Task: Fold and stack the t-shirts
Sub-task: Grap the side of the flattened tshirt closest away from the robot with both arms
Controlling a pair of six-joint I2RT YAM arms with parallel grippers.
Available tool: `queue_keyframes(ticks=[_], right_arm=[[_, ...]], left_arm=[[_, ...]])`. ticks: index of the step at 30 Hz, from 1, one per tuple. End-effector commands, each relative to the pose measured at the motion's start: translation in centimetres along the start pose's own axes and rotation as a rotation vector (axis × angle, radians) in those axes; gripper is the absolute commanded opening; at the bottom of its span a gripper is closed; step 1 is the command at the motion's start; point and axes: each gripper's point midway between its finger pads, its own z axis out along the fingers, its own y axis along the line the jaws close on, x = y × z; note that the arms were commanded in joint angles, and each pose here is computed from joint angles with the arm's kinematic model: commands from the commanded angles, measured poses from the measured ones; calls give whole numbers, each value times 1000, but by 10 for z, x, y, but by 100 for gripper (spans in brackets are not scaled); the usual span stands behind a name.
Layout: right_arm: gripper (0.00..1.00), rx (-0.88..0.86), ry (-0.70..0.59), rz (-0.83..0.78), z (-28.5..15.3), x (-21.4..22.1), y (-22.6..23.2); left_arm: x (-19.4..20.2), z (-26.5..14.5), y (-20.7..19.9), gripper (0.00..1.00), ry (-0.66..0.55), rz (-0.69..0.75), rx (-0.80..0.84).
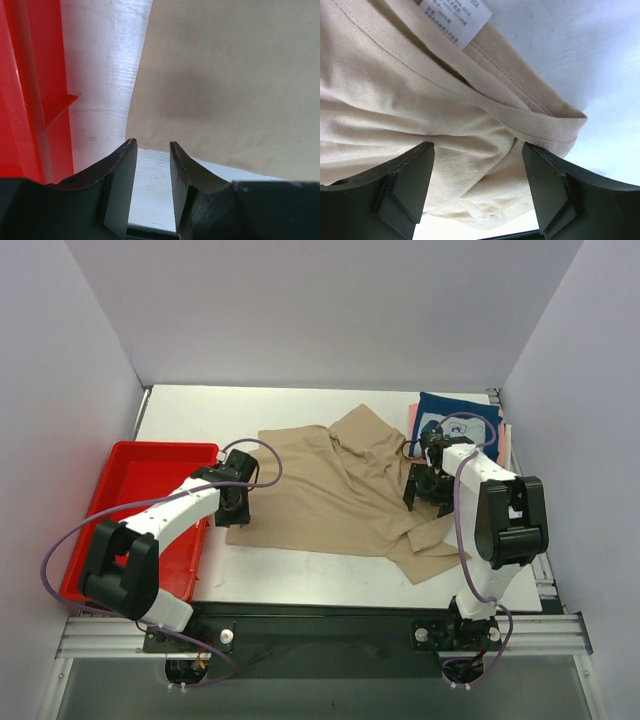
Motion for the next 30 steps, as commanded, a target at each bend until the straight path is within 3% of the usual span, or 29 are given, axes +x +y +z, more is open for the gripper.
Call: queue_keyframes(ticks=[1, 13, 30], right_arm=[[73, 35, 38, 17, -1, 7, -12], [73, 23, 31, 47, -6, 9, -15], [73, 20, 24, 59, -9, 10, -16]], left_arm=[[-13, 4, 4, 43, -50, -51, -30], [17, 33, 26, 43, -3, -116, -64], [32, 40, 11, 42, 53, -202, 84]])
